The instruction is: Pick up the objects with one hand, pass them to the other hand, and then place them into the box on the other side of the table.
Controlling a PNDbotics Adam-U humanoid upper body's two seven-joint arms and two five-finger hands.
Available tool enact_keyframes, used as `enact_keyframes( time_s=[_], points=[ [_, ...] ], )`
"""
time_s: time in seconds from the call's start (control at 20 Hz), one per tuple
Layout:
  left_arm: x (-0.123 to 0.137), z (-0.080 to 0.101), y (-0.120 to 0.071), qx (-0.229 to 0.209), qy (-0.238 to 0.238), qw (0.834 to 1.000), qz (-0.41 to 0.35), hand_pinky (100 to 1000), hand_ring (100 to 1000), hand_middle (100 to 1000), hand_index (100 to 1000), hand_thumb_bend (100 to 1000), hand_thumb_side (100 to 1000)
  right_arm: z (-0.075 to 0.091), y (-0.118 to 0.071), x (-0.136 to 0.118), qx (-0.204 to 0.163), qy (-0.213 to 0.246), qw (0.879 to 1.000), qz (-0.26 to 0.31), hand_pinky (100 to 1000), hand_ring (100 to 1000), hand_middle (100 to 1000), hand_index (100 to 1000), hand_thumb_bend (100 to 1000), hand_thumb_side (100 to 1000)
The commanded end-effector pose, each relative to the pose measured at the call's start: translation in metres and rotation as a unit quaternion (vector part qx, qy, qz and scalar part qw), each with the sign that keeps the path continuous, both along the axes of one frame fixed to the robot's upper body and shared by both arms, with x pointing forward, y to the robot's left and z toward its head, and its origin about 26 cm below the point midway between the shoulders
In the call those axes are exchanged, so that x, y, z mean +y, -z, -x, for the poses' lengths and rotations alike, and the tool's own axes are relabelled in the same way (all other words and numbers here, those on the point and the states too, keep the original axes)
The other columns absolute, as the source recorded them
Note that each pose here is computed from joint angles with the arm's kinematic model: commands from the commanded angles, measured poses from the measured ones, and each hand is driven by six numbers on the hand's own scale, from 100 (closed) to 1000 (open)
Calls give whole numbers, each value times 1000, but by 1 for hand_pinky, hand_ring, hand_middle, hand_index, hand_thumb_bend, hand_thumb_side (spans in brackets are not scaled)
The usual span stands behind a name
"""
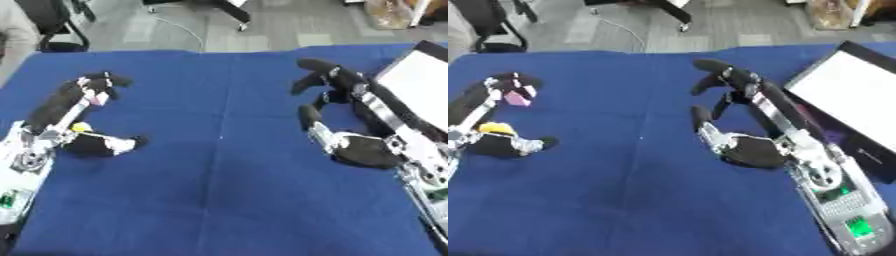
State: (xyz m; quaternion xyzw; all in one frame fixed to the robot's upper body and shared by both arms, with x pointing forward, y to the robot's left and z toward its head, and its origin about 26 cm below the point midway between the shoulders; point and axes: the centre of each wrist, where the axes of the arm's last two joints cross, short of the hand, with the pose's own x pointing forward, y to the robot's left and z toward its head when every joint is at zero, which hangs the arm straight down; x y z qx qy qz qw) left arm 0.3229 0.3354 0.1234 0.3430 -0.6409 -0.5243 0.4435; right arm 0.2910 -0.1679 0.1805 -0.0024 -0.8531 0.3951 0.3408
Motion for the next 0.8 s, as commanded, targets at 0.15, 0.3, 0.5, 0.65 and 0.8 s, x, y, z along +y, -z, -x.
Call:
enact_keyframes(
  time_s=[0.15, 0.3, 0.5, 0.65, 0.8],
  points=[
    [51, -4, -18, 48, -72, 989, -119, 766, 651, 734, 848, 575, 368, 2, -8, 1, -16, -3, 1000, 1, 500, 807, 667, 934, 100, 516],
    [80, -7, -29, 79, -109, 974, -181, 764, 654, 734, 847, 567, 339, 3, -8, 2, -16, -5, 1000, -3, 500, 807, 667, 934, 100, 517],
    [118, -7, -49, 113, -139, 950, -255, 770, 664, 741, 853, 564, 305, 3, -9, 4, -18, -7, 1000, -8, 501, 807, 667, 934, 100, 516],
    [134, -6, -54, 142, -148, 939, -277, 780, 670, 747, 859, 557, 298, 3, -10, 5, -18, -8, 1000, -10, 501, 807, 667, 934, 100, 516],
    [137, -8, -51, 171, -145, 935, -276, 780, 668, 746, 856, 550, 292, 3, -10, 6, -19, -9, 1000, -11, 501, 807, 668, 934, 100, 517]
  ],
)
